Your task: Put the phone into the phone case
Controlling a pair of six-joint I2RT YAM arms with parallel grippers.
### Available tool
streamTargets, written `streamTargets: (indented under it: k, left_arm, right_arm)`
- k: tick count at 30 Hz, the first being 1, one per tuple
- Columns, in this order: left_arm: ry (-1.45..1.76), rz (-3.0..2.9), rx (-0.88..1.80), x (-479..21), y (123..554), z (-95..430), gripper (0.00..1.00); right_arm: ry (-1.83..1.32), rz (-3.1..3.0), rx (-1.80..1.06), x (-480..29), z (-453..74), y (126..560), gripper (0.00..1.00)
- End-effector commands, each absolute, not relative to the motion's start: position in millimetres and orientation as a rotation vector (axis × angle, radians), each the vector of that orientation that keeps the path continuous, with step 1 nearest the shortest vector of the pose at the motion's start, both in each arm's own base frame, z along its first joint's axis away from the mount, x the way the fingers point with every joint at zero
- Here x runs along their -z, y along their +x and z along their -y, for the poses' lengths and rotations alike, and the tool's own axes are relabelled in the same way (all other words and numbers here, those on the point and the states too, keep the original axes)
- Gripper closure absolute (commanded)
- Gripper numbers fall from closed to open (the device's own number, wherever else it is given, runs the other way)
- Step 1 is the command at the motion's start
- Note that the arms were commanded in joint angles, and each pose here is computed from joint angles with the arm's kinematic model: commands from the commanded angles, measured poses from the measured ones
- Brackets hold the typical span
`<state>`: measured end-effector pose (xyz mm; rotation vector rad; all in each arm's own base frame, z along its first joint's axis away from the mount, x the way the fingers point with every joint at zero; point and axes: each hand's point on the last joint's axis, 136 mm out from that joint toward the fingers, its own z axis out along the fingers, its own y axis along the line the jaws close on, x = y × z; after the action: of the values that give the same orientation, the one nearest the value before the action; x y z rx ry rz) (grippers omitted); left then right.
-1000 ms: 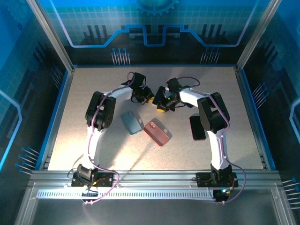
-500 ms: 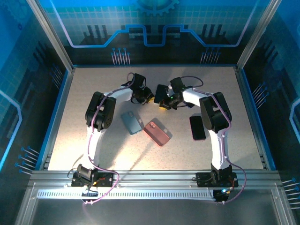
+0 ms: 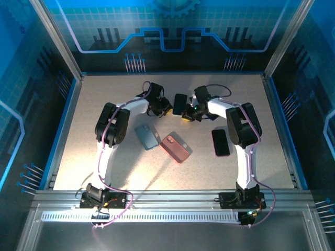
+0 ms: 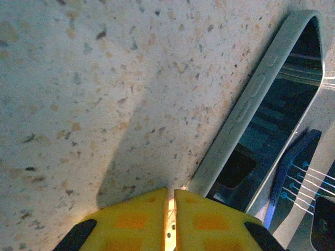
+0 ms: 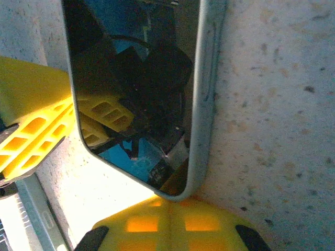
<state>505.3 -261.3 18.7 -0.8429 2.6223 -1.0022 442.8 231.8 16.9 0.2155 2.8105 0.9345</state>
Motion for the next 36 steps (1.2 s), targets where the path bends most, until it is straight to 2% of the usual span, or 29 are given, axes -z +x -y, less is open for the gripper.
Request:
streamTargets:
  k: [1,13,24,29,32,35,36]
  left_arm:
    - [-0.817,-2.728,1.018,-1,472,290,0.87]
    - [-0.787,-2.754,1.019,-3,457,304,0.87]
    - [-0.792,-2.741,0.98,-7,452,290,0.88]
    - [-0.757,-2.72,0.966,-23,448,280,0.88]
    - [-0.721,-2.711,0.962,-35,439,275,0.88]
    - [-0.688,-2.697,0.985,-50,426,271,0.87]
    - [-0.68,-2.691,0.99,-55,421,269,0.87]
  right_arm:
    - [0.222,-2.79,-0.871,-22,-218,447,1.0]
    - [0.231,-2.75,-0.874,-42,-206,442,1.0]
    - [0.28,-2.682,-0.877,-77,-173,411,1.0]
    - [0.239,-2.708,-0.763,-88,-149,387,1.0]
    - [0.197,-2.744,-0.625,-94,-126,363,0.86]
    - [0.158,-2.776,-0.455,-98,-102,336,0.57]
    - [0.149,-2.791,-0.407,-97,-95,326,0.51]
